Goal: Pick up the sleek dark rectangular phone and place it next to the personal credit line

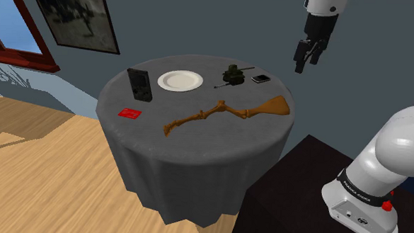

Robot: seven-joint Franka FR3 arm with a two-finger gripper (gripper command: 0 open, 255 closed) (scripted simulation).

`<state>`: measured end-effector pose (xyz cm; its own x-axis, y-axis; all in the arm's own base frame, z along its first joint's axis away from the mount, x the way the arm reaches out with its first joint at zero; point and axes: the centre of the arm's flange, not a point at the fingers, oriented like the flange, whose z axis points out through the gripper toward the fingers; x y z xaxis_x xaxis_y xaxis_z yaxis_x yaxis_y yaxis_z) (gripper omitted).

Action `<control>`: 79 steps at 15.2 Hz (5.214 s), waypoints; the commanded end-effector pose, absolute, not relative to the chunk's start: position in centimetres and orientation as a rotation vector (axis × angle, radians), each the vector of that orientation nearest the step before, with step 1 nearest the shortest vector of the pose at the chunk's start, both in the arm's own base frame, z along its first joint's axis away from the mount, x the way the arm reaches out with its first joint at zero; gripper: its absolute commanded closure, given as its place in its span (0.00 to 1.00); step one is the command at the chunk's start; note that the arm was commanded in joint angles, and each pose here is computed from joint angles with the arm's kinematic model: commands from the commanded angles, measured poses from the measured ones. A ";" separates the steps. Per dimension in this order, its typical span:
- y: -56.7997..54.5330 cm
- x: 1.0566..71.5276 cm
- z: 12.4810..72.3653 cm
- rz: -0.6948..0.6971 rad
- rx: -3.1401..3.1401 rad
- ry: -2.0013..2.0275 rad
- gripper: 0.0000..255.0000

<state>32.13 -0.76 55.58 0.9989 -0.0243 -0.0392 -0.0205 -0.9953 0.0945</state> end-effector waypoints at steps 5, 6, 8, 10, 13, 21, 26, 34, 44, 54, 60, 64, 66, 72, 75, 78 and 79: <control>-5.1 34.2 53.4 -0.055 3.050 0.190 0.00; -6.2 34.8 52.9 -0.053 3.048 0.246 0.00; -8.1 36.1 51.8 -0.050 3.041 0.358 0.00; -10.0 37.6 50.7 -0.047 3.031 0.470 0.00; -12.6 40.1 49.0 -0.042 3.007 0.637 0.00; -18.0 47.8 44.3 -0.027 2.901 1.076 0.00; -20.1 53.3 41.4 -0.017 2.802 1.343 0.00; -21.2 61.4 36.7 -0.004 2.626 1.696 0.00; -21.3 61.4 33.2 -0.004 2.626 1.696 0.00; -21.3 61.4 33.2 -0.004 2.626 1.696 1.00; -21.3 61.4 33.7 -0.004 2.626 1.696 1.00; -21.3 61.4 35.8 -0.004 2.626 1.696 1.00; -21.3 61.4 36.9 -0.004 2.626 1.696 1.00; -21.3 61.4 40.1 -0.004 2.626 1.696 1.00; -21.3 61.4 41.6 -0.004 2.626 1.696 1.00; -17.3 61.6 41.6 -0.004 2.626 1.696 1.00; -16.0 61.7 41.6 -0.004 2.626 1.696 1.00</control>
